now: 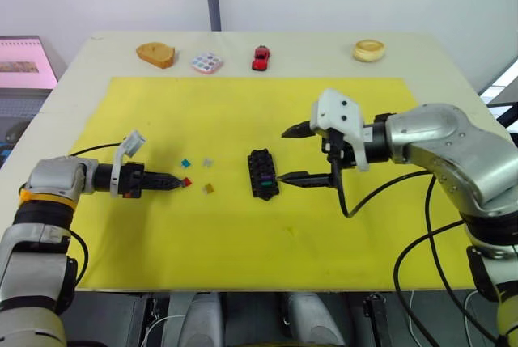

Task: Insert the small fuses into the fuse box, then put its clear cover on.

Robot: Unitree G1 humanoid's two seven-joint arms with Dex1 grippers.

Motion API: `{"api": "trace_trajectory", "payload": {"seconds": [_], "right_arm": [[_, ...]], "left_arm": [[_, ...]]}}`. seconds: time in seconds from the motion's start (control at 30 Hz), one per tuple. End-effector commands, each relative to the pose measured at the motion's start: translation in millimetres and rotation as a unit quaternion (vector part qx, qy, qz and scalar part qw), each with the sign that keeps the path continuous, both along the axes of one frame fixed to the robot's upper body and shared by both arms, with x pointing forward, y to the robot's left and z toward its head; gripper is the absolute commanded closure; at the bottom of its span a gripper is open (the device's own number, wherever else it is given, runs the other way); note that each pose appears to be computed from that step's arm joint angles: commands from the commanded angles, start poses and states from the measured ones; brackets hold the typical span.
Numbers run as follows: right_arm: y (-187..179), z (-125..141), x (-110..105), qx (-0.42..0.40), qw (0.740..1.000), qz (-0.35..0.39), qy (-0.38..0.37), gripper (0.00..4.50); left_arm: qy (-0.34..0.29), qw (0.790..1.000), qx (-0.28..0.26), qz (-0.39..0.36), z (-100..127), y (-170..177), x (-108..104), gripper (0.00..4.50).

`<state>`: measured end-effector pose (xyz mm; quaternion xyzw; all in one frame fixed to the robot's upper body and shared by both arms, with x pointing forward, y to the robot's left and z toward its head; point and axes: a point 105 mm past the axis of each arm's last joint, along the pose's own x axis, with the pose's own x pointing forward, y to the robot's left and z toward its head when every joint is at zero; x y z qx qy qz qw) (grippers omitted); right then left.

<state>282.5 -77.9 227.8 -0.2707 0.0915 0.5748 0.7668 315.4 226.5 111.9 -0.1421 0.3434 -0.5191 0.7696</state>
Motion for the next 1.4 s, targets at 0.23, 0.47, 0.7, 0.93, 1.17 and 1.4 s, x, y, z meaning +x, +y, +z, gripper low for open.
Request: {"api": "trace_trajectory", "payload": {"seconds": [0.23,0.47,0.7,0.93,1.17,1.4], "right_arm": [[3,10,-3,0.005,1.0,0.007,-0.024,0.0],[3,10,-2,0.006,1.0,0.007,-0.025,0.0],[3,9,-3,0.004,1.0,0.007,-0.024,0.0],[1,8,-3,0.002,1.0,0.005,-0.021,0.0],[0,7,-3,-0.001,1.0,0.009,-0.013,0.0],[1,7,-3,-0.002,1.0,0.011,-0.015,0.0]], "left_arm": [[0.005,1.0,0.021,-0.004,-8,1,-2,4.43],[0.003,1.0,0.013,-0.008,-5,-2,-3,4.43],[-0.016,1.0,-0.006,0.003,7,-5,1,4.43],[-0.049,0.998,-0.047,0.006,33,-15,3,4.43],[-0.071,0.995,-0.064,-0.02,49,-32,-4,4.43],[-0.056,0.998,-0.042,-0.009,36,-22,-15,4.43]]}}
